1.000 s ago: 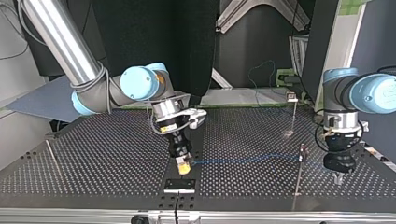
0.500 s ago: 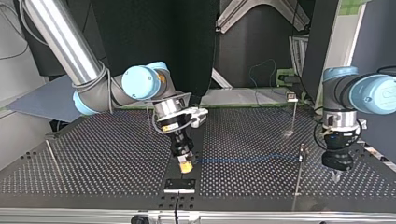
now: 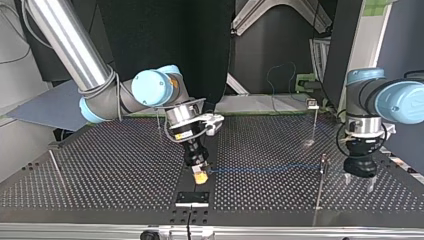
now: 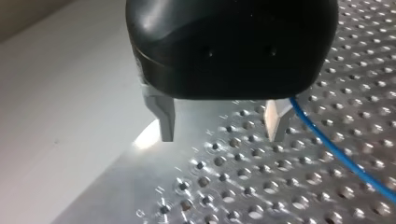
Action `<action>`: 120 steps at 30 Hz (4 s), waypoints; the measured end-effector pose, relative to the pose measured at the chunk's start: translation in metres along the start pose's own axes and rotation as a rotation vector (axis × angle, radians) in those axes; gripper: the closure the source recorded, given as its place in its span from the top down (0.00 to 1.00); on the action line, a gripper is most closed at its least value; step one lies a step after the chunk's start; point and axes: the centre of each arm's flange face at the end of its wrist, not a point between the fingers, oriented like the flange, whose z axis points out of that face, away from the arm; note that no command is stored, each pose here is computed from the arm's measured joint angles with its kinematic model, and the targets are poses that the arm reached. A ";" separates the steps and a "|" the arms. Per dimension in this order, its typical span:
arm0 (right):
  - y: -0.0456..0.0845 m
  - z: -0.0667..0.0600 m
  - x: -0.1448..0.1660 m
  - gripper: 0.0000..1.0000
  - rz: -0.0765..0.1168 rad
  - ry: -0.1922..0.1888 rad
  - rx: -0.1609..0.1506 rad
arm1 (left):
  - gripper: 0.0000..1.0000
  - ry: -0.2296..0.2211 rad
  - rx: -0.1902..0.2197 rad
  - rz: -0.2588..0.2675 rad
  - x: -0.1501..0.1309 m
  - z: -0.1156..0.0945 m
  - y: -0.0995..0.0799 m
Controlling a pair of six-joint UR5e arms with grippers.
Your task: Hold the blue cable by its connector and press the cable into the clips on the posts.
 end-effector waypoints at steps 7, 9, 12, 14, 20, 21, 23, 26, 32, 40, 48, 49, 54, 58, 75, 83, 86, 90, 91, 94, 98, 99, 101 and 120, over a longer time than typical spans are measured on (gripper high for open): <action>-0.001 0.000 0.000 0.00 -0.001 -0.002 0.001 | 1.00 0.051 -0.038 0.055 0.011 -0.010 -0.002; -0.001 -0.001 0.000 0.00 -0.002 -0.003 0.001 | 1.00 0.073 -0.045 0.069 0.017 -0.015 -0.003; -0.003 -0.001 0.000 0.00 -0.003 -0.004 0.003 | 1.00 0.103 -0.055 0.090 0.023 -0.022 -0.004; -0.003 -0.001 0.000 0.00 -0.003 -0.004 0.004 | 1.00 0.118 -0.061 0.102 0.025 -0.028 -0.005; -0.004 -0.001 0.000 0.00 -0.003 -0.007 0.005 | 1.00 0.160 -0.086 0.141 0.027 -0.052 -0.005; -0.005 -0.001 0.000 0.00 -0.003 -0.007 0.005 | 1.00 0.167 -0.090 0.147 0.027 -0.057 -0.005; -0.005 -0.002 0.000 0.00 -0.003 -0.008 0.005 | 1.00 0.175 -0.094 0.158 0.025 -0.063 -0.007; -0.006 -0.002 -0.001 0.00 -0.002 -0.011 0.005 | 1.00 0.185 -0.092 0.178 0.021 -0.072 -0.013; -0.009 -0.002 -0.001 0.00 -0.001 -0.013 0.007 | 1.00 0.206 -0.063 0.185 0.010 -0.088 -0.026; -0.011 -0.003 -0.001 0.00 0.000 -0.015 0.010 | 1.00 0.241 -0.005 0.166 -0.005 -0.113 -0.050; -0.011 -0.003 -0.002 0.00 0.000 -0.018 0.010 | 1.00 0.224 0.055 0.170 -0.017 -0.132 -0.068; -0.011 -0.003 -0.002 0.00 0.000 -0.019 0.010 | 1.00 0.223 0.063 0.170 -0.017 -0.132 -0.069; -0.011 -0.004 -0.002 0.00 0.000 -0.024 0.009 | 1.00 0.219 0.111 0.172 -0.017 -0.132 -0.075; -0.010 -0.004 -0.003 0.00 0.001 -0.028 0.005 | 1.00 0.213 0.138 0.176 -0.016 -0.127 -0.076; 0.002 -0.007 -0.007 0.00 -0.014 -0.058 -0.055 | 1.00 0.194 0.137 0.268 -0.014 -0.124 -0.074; 0.003 -0.007 -0.008 0.00 -0.014 -0.059 -0.056 | 1.00 0.196 0.112 0.311 -0.011 -0.125 -0.072; 0.003 -0.007 -0.007 0.00 -0.014 -0.058 -0.056 | 1.00 0.190 0.095 0.337 -0.011 -0.125 -0.072; 0.003 -0.007 -0.007 0.00 -0.014 -0.057 -0.057 | 1.00 0.185 0.086 0.369 -0.011 -0.126 -0.072; 0.003 -0.007 -0.007 0.00 -0.014 -0.057 -0.057 | 1.00 0.184 0.086 0.372 -0.011 -0.126 -0.072; 0.003 -0.007 -0.007 0.00 -0.014 -0.057 -0.057 | 1.00 0.179 0.090 0.379 -0.011 -0.125 -0.072; 0.003 -0.007 -0.007 0.00 -0.014 -0.057 -0.057 | 1.00 0.175 0.107 0.382 -0.011 -0.124 -0.074; 0.003 -0.007 -0.007 0.00 -0.013 -0.057 -0.057 | 1.00 0.175 0.110 0.383 -0.011 -0.124 -0.074; 0.003 -0.007 -0.007 0.00 -0.013 -0.058 -0.056 | 1.00 0.174 0.114 0.384 -0.011 -0.124 -0.074; 0.003 -0.007 -0.008 0.00 -0.010 -0.058 -0.055 | 1.00 0.177 0.137 0.384 -0.010 -0.125 -0.078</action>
